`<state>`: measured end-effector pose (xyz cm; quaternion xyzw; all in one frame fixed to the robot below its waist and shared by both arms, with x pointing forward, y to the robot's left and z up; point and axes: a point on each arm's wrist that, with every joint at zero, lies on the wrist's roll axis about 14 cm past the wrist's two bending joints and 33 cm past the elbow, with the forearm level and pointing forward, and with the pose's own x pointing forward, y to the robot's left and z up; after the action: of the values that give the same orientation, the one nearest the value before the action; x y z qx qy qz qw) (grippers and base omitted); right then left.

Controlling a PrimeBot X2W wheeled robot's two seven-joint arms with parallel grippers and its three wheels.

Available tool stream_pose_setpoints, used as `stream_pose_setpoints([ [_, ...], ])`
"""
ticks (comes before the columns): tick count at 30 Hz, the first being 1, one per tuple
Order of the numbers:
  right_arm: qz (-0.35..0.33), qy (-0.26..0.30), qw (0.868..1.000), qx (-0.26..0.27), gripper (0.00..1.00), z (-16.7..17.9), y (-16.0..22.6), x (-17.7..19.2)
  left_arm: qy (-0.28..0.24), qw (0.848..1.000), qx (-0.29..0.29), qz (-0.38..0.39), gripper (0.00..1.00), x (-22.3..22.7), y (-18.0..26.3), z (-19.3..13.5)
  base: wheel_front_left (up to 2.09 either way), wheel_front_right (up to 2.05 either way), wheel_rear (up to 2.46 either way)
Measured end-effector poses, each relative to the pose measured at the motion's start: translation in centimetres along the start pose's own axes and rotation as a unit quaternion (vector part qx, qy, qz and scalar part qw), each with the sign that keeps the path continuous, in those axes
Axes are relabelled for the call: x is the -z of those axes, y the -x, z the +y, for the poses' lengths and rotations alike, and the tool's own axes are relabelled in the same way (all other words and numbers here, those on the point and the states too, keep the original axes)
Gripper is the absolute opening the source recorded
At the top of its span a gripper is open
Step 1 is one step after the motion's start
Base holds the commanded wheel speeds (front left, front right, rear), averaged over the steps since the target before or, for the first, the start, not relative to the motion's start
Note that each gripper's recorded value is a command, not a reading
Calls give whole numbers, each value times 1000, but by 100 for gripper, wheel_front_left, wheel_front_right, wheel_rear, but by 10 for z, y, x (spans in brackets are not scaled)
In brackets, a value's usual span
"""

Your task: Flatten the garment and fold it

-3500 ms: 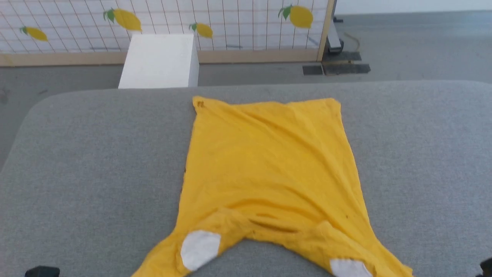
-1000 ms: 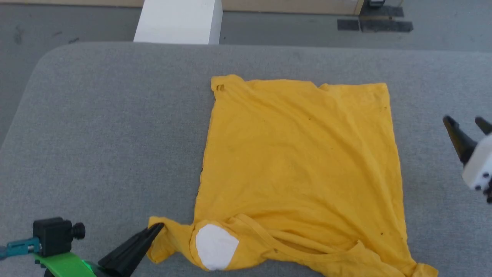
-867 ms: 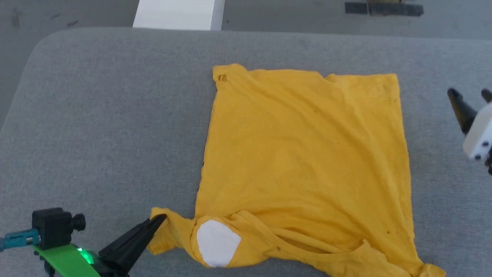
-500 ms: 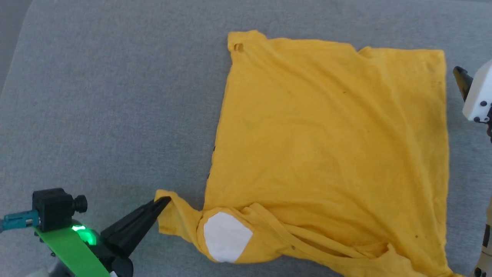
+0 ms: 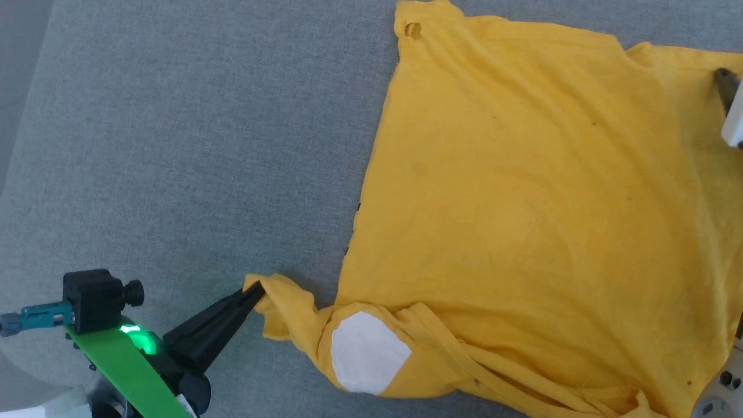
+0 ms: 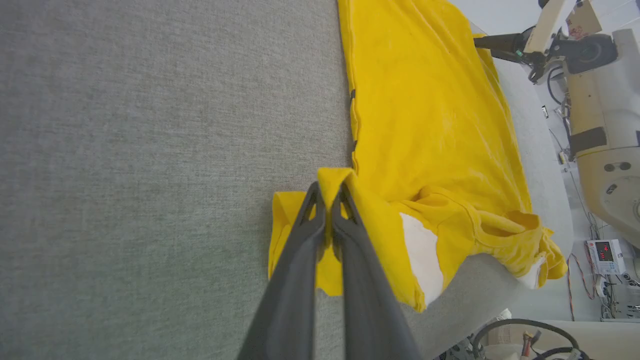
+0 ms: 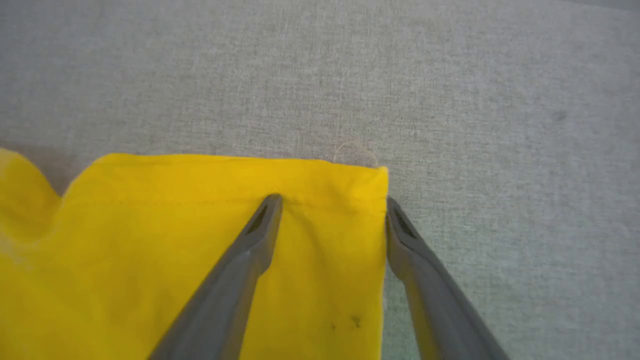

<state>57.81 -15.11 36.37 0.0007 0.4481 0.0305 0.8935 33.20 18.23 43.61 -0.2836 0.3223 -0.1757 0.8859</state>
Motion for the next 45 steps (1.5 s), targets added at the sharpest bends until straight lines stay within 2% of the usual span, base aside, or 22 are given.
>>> stream_pose_setpoints([
  [2, 5, 1, 1000, 3, 100, 1, -4, -1, 2, 1000, -5, 4, 0, 2, 0, 3, 0, 0, 0],
  [3, 9, 1, 1000, 6, 49, 1, -6, 0, 3, 1000, -7, 5, 0, 3, -1, 4, 0, 0, 0],
  [5, 17, -2, 1000, 12, 0, -1, -7, 0, 5, 1000, -8, 7, 0, 4, -2, 5, 0, 0, 0],
  [13, 26, -17, 999, 14, 0, -3, 3, 0, 0, 1000, 1, 1, 0, 2, -4, 2, 0, 0, 0],
  [17, 8, -14, 1000, 13, 0, -4, 13, -3, -5, 1000, 11, -11, 0, -3, -4, -3, 0, 0, 0],
  [21, -50, -11, 999, 3, 0, -6, 29, -16, -18, 999, 18, -29, 0, -10, -2, -6, 0, 0, 0],
  [22, -98, -14, 995, -7, 0, -10, 45, -21, -29, 999, 23, -35, 0, -12, 0, -11, 0, 0, 0],
  [23, -112, -18, 994, -10, 0, -13, 51, -19, -36, 998, 22, -37, 0, -13, 1, -12, 0, 0, 0],
  [24, -129, -26, 991, -10, 0, -22, 68, -2, -53, 997, 19, -43, 0, -14, 5, -17, 0, 0, 0],
  [34, -143, -89, 985, 23, 0, -79, 145, 77, -66, 996, 31, -47, 0, 0, 24, -46, 0, 0, 0],
  [38, -126, -130, 983, 42, 0, -98, 175, 125, -76, 995, 49, -47, 0, 2, 27, -61, 0, 0, 0],
  [45, -55, -200, 976, 73, 0, -120, 219, 226, -87, 993, 70, -44, 0, 6, 30, -80, 0, 0, 0],
])
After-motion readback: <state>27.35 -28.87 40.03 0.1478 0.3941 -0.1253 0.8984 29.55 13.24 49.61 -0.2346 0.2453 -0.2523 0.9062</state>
